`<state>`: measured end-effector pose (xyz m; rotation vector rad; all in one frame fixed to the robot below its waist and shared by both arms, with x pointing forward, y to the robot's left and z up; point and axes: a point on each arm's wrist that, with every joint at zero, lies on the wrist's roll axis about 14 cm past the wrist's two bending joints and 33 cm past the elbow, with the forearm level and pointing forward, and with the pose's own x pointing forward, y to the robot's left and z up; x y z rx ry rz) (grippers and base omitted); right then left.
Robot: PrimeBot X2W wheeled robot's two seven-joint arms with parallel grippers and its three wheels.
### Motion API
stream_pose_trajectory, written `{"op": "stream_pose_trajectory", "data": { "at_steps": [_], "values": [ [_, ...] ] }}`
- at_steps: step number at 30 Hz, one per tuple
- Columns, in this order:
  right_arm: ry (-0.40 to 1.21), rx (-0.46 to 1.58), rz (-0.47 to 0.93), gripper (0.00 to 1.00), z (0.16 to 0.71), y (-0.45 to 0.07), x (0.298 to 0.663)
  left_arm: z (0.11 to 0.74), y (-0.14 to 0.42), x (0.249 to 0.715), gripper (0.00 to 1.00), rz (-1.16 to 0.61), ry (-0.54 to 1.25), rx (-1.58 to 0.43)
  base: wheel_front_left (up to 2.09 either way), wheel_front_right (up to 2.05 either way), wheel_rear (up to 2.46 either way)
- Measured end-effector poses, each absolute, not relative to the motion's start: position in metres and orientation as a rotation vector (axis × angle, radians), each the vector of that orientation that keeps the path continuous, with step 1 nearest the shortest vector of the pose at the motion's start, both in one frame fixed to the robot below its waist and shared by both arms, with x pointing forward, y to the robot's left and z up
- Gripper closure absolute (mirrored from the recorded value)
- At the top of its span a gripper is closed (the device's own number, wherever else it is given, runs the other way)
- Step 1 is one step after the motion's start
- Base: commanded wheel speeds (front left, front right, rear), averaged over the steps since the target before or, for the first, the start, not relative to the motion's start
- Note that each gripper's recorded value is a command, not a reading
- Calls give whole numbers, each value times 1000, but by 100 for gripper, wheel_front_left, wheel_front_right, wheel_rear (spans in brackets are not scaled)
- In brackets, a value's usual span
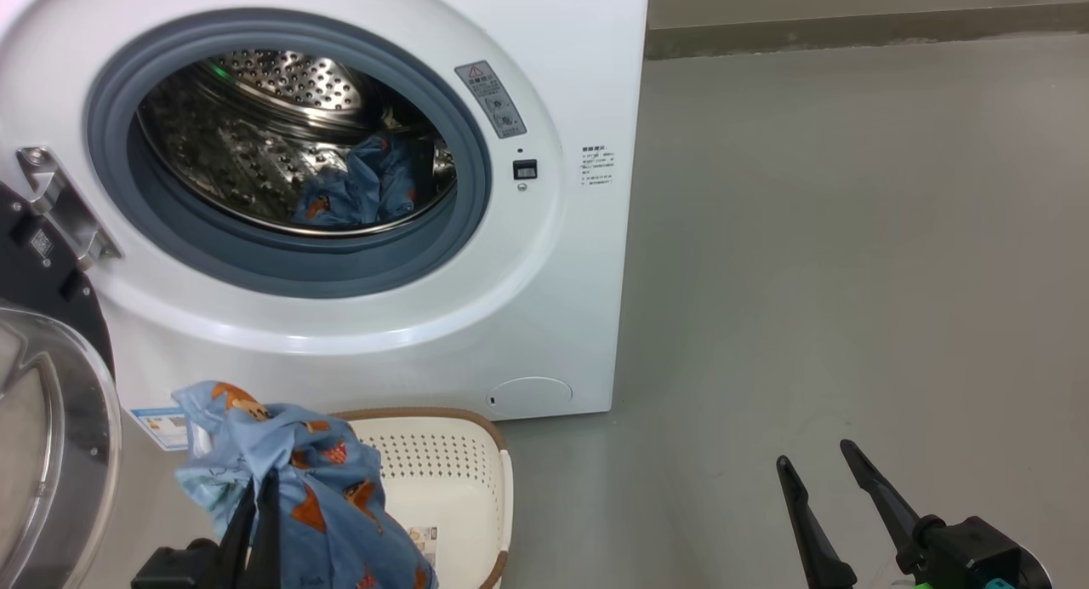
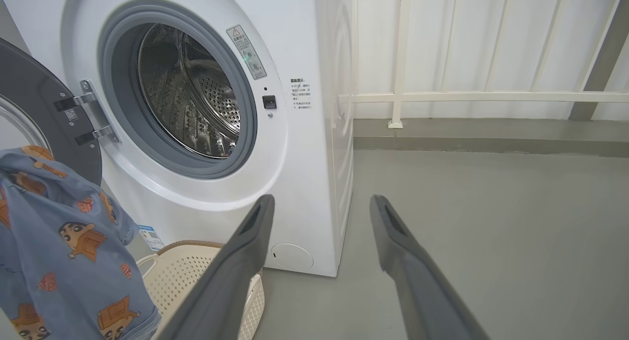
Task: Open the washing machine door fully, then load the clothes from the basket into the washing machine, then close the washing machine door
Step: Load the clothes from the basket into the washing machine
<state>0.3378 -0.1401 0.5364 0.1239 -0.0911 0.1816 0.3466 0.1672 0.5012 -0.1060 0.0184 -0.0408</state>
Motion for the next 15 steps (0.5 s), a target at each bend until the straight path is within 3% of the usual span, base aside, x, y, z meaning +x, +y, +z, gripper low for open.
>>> {"op": "stream_pose_trajectory", "data": {
  "at_steps": [7,15],
  "values": [
    [-88,127,187,0,536,-138,340,497,168,355,100,-34,31,-119,0,0,0],
    [-61,134,202,0,528,-132,349,512,172,395,100,-23,-22,-135,0,0,0]
  ]
}}
